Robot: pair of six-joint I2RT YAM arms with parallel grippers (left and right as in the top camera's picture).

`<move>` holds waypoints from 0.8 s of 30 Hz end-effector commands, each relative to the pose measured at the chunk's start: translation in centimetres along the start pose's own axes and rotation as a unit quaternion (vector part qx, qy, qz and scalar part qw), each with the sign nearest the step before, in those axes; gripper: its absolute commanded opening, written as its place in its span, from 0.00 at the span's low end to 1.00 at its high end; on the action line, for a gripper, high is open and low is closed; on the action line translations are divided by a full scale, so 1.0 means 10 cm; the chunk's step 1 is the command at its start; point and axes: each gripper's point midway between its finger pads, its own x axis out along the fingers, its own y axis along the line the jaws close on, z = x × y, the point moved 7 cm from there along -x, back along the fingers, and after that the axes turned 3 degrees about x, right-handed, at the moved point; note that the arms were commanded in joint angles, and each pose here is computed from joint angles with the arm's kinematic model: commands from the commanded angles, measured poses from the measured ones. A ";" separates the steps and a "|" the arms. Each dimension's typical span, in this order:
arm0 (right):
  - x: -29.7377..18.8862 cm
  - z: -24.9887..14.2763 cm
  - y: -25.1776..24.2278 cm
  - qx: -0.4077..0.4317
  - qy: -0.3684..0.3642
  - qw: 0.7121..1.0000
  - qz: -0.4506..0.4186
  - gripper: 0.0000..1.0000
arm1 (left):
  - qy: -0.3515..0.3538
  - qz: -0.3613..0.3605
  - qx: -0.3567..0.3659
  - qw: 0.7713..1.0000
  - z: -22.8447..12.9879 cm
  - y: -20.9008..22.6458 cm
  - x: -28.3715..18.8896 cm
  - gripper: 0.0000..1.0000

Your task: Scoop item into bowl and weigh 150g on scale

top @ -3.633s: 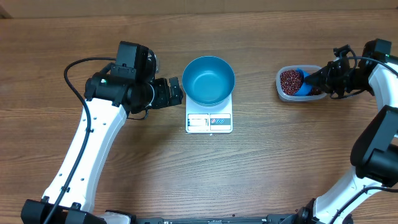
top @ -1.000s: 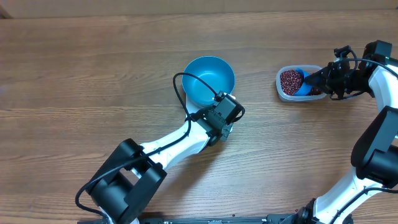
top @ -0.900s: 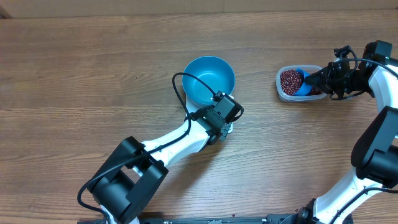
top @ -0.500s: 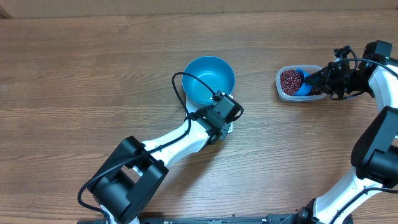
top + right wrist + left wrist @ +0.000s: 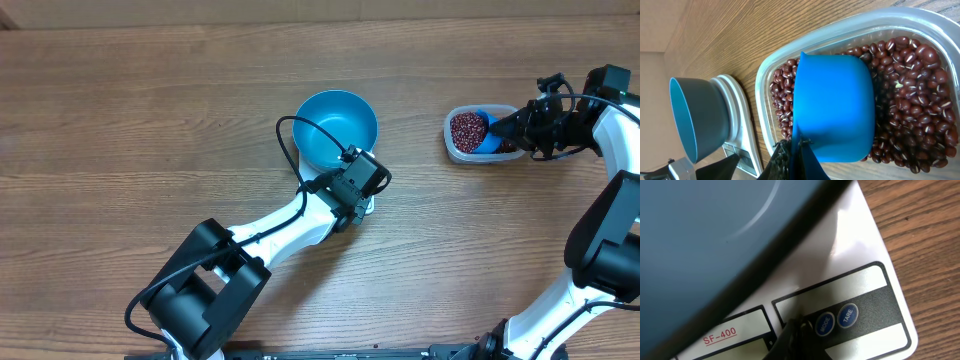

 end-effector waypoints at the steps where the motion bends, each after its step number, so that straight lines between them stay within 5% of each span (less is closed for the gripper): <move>1: 0.35 -0.20 -0.35 0.033 0.056 0.995 -0.071 0.04 | 0.019 -0.006 0.000 1.000 -0.10 0.00 0.10 0.04; 24: 0.35 -0.20 -0.35 0.033 0.055 0.995 -0.071 0.04 | 0.039 0.000 0.005 0.999 -0.19 -0.02 0.25 0.04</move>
